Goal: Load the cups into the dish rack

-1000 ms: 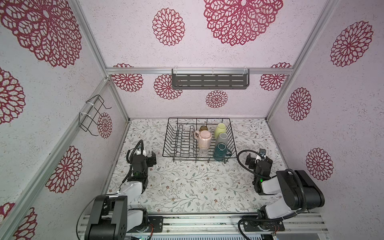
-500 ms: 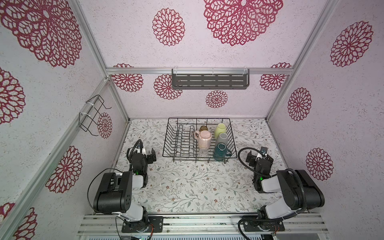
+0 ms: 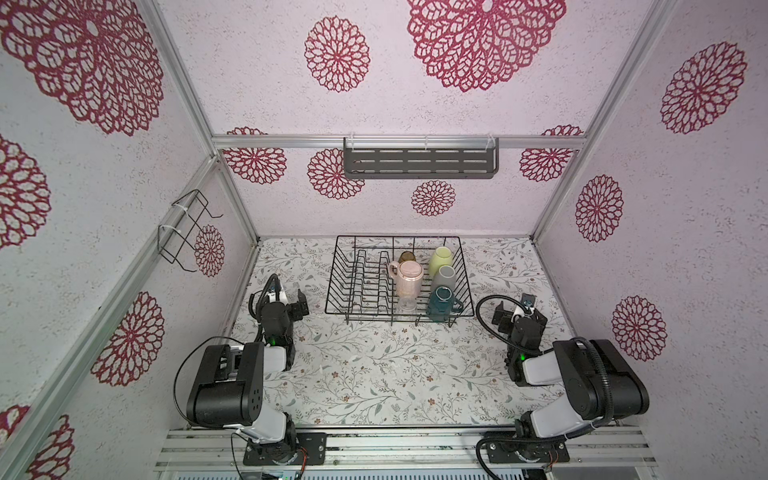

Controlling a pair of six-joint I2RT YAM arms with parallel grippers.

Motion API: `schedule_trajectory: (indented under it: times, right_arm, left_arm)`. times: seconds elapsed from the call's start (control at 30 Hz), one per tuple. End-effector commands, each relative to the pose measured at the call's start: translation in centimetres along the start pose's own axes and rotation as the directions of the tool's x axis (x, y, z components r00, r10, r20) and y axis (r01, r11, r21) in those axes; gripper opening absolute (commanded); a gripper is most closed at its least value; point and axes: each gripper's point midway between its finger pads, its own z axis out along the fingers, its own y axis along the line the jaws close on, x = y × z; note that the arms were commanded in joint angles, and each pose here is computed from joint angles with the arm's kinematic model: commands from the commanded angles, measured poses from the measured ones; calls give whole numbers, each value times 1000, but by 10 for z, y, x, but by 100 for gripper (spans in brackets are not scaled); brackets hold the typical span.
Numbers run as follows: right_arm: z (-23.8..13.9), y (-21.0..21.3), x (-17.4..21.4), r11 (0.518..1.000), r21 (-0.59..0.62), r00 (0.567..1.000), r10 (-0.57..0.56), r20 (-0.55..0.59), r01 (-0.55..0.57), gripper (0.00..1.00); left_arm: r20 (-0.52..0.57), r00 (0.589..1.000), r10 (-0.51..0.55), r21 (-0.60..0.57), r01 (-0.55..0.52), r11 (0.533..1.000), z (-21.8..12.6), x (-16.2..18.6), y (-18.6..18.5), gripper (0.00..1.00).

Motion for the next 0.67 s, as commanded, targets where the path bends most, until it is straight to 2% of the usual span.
schedule_trajectory:
  times: [0.0,0.63]
  right_arm:
    - [2,-2,-17,999,14,998,43,52,-44,99]
    - [3,-1,-17,999,11,998,37,50,-38,99]
  left_arm:
    - [10,1000,-6,-22,7,1000,2,-4,5,97]
    - [9,1000,-6,-23,6,1000,2,-4,5,97]
